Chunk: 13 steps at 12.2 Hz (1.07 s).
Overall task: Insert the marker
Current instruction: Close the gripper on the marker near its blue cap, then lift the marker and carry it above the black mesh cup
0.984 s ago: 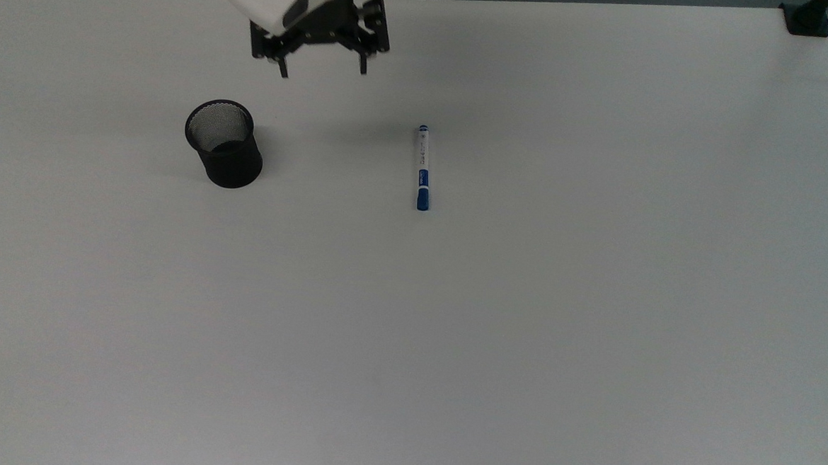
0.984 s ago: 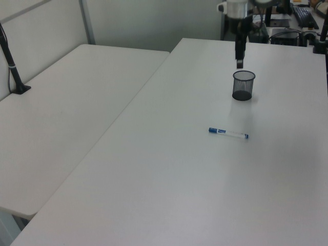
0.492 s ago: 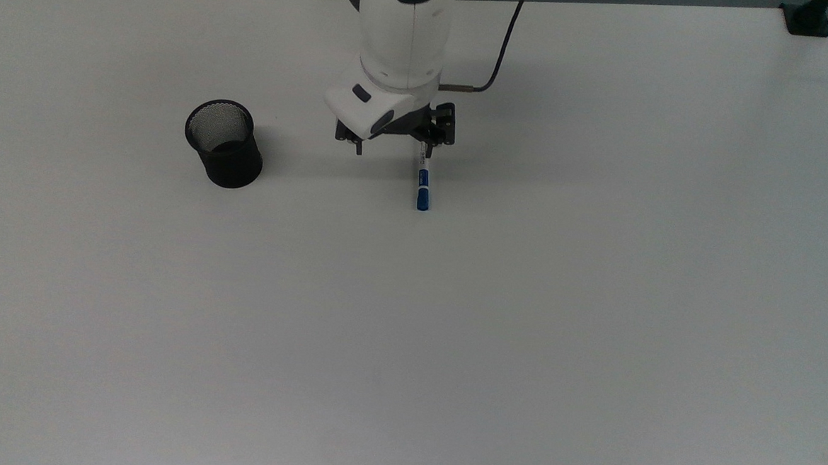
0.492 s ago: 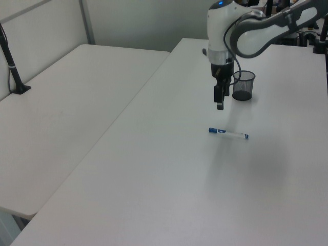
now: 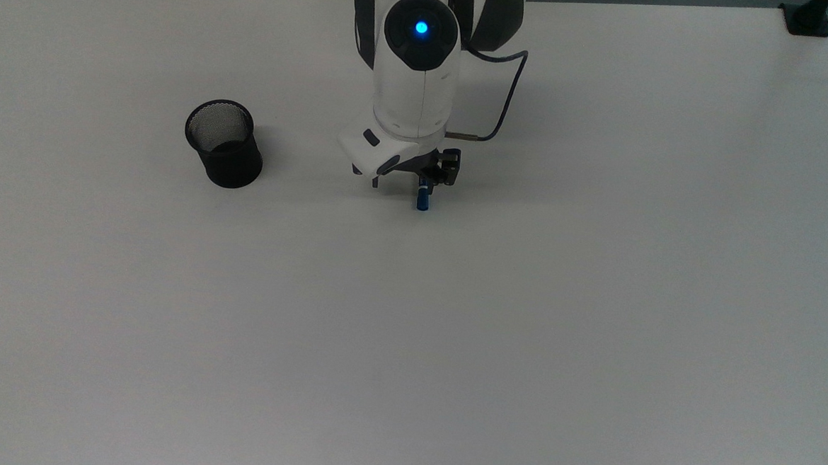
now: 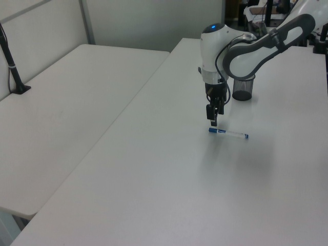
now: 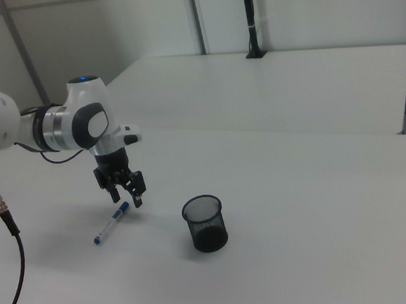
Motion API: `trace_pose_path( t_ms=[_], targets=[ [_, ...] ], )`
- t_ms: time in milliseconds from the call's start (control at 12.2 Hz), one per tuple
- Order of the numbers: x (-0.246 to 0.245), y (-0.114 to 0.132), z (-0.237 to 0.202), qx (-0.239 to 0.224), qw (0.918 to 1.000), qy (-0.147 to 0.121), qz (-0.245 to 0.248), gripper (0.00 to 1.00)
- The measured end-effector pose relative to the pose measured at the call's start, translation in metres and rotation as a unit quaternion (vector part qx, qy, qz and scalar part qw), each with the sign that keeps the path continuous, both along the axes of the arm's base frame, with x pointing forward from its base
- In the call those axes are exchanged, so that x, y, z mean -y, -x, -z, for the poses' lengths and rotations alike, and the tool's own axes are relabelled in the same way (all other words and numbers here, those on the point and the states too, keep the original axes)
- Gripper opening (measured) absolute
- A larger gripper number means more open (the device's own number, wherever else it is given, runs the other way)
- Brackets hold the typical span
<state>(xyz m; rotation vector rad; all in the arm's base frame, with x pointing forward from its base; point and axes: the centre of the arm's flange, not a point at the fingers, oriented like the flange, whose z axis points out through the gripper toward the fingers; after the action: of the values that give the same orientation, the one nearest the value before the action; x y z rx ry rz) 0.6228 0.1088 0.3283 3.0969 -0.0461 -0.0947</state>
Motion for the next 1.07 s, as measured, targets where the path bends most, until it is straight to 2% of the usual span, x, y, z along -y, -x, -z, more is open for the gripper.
trace_pose_path(
  t_ms=[492,574,738,820,1066],
  targets=[
    [-0.025,0.005,0.016,-0.01,0.9999,-0.003,0.009,0.74],
    [-0.027,0.005,0.018,-0.012,0.9999,-0.003,0.008,0.67],
    [-0.028,0.003,0.021,-0.004,0.9999,-0.006,0.008,0.31],
    [-0.029,0.002,0.021,-0.001,0.9999,-0.007,0.008,0.18],
    [-0.027,0.0,0.016,0.006,0.9999,-0.009,0.01,0.18]
  ],
)
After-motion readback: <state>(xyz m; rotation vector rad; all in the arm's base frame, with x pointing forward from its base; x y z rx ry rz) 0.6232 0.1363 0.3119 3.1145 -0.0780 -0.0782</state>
